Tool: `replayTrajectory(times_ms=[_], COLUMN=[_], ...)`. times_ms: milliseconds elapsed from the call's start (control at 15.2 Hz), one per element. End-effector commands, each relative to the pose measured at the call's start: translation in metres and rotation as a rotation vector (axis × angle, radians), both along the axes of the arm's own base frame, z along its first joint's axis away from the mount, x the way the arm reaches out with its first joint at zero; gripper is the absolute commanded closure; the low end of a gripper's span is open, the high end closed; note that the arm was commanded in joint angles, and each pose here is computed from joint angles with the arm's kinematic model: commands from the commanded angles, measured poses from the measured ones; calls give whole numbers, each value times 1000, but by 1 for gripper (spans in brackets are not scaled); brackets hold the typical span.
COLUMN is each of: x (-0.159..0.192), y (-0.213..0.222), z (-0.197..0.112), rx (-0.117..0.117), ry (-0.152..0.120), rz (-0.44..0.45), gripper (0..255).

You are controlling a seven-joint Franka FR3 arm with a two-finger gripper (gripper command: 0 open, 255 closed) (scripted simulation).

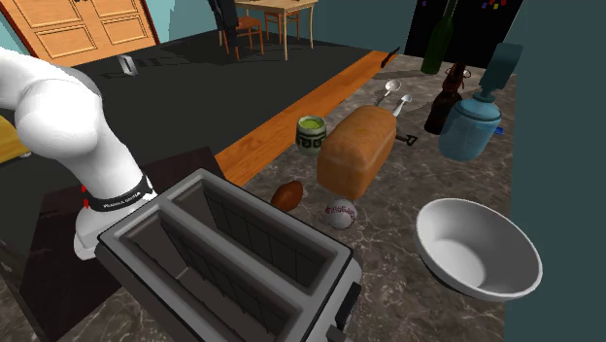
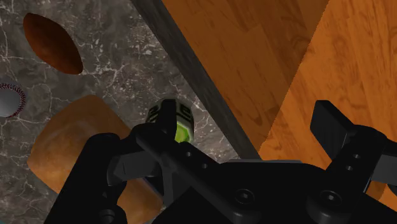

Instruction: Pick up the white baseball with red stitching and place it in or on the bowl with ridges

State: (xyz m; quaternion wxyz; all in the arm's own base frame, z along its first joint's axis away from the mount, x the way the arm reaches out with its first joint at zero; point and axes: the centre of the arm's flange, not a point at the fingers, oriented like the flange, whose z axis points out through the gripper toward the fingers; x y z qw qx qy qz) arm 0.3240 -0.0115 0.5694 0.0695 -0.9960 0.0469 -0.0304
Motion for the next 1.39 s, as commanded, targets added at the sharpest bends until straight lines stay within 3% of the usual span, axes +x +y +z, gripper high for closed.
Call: replayTrajectory(times_ms=[0,1320], x=[0,49], y=[0,-194], z=[0,-156], rx=[0,-65], ry=[0,-1], rz=[0,-142], gripper=[0,0])
